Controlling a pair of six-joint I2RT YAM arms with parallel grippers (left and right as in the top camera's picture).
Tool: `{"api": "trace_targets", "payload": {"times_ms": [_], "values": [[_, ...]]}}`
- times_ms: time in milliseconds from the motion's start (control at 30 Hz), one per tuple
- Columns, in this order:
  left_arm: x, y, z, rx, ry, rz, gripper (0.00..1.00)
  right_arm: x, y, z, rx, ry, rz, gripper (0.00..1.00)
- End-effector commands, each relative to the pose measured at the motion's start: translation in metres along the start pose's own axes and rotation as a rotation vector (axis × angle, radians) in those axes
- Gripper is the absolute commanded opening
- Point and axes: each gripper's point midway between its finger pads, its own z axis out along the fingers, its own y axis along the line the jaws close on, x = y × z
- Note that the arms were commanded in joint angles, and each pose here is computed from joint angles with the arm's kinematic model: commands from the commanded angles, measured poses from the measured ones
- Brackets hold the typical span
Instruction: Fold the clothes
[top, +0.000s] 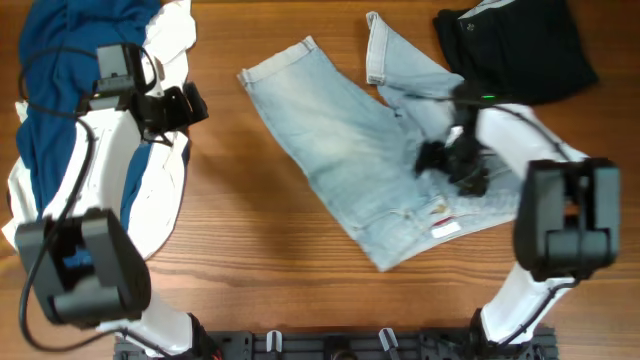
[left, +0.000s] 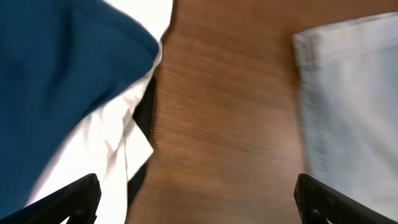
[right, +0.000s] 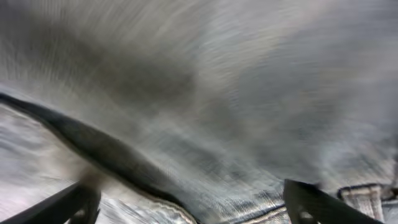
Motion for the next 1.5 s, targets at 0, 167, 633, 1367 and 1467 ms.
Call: {"api": "trace_targets", "payload": {"times_ms": [0, 167, 633, 1367, 1467], "values": [[0.015, -0.002, 0.045, 0.000, 0.072, 0.038, 1.00, -0.036, -0.033, 0.008, -0.008, -0.055, 0.039, 0.89], [0.012, -0.058, 0.086, 0.151, 0.025, 0.130, 1.00, -0.063, 0.008, -0.048, -0.047, -0.189, -0.123, 1.00], [0.020, -0.133, 0.126, 0.150, -0.111, 0.321, 0.79, -0.084, 0.034, -0.070, -0.095, -0.305, -0.157, 0.99], [0.141, 0.017, -0.011, -0.439, 0.509, 0.003, 0.04, -0.070, 0.077, -0.068, -0.169, -0.299, -0.293, 0.94], [0.175, 0.032, -0.021, -0.519, 0.613, -0.069, 0.04, -0.069, 0.108, -0.073, -0.209, -0.351, -0.383, 0.93]]}}
